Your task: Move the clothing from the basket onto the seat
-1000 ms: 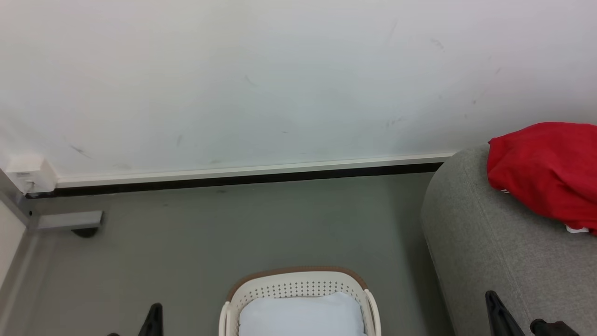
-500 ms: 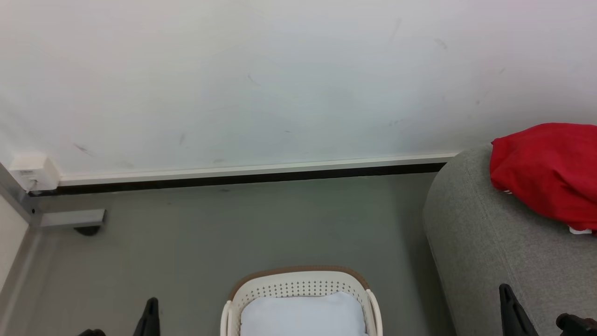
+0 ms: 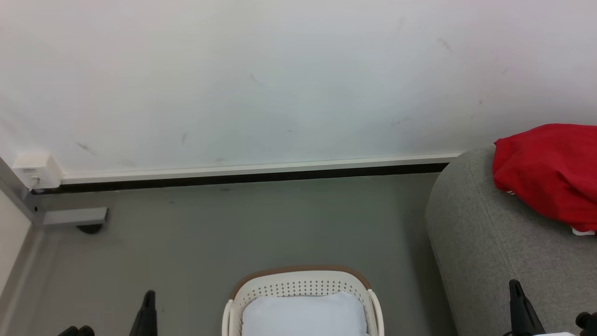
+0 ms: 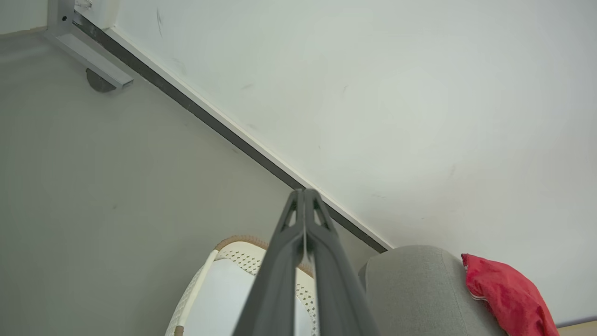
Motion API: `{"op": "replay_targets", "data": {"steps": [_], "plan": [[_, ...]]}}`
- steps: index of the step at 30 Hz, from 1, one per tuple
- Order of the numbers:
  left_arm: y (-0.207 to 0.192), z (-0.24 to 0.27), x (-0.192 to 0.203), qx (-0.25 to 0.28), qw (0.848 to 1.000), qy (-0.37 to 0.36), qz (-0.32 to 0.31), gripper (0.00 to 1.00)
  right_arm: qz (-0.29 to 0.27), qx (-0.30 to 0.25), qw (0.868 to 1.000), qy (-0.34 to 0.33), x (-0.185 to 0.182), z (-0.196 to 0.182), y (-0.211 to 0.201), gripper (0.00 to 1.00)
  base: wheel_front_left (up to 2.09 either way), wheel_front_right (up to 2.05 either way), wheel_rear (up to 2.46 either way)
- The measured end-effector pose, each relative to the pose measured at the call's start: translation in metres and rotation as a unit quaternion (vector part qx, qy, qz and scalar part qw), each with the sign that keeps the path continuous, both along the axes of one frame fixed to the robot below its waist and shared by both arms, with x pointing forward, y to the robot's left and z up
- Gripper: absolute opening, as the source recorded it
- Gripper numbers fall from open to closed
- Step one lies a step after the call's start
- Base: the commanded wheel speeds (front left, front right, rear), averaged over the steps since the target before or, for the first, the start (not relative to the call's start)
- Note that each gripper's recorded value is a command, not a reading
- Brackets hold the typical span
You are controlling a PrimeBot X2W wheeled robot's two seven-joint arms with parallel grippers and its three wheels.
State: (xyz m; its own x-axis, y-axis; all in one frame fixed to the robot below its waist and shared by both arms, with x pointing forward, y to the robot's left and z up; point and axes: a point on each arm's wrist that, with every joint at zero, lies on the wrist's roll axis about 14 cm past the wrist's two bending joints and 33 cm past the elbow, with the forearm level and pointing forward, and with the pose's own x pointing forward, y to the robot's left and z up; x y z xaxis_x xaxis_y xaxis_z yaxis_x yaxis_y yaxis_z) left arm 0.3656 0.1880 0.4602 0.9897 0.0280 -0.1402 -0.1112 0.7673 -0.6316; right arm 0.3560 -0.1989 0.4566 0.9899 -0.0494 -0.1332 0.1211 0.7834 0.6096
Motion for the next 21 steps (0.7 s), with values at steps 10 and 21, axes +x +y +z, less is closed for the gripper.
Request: {"op": "replay_targets", "data": {"steps": [10,21], "plan": [[0.002,0.005,0.004,-0.069,0.998,-0.004,0.010,0.00,-0.010,0.068,0.998,-0.008,0.006,0.007,-0.001,0.00,0.00,0.00,0.00],[0.002,0.009,0.008,-0.137,0.990,-0.008,0.015,0.00,-0.019,0.137,0.990,-0.013,0.009,0.011,-0.003,0.00,0.00,0.00,0.00]]}}
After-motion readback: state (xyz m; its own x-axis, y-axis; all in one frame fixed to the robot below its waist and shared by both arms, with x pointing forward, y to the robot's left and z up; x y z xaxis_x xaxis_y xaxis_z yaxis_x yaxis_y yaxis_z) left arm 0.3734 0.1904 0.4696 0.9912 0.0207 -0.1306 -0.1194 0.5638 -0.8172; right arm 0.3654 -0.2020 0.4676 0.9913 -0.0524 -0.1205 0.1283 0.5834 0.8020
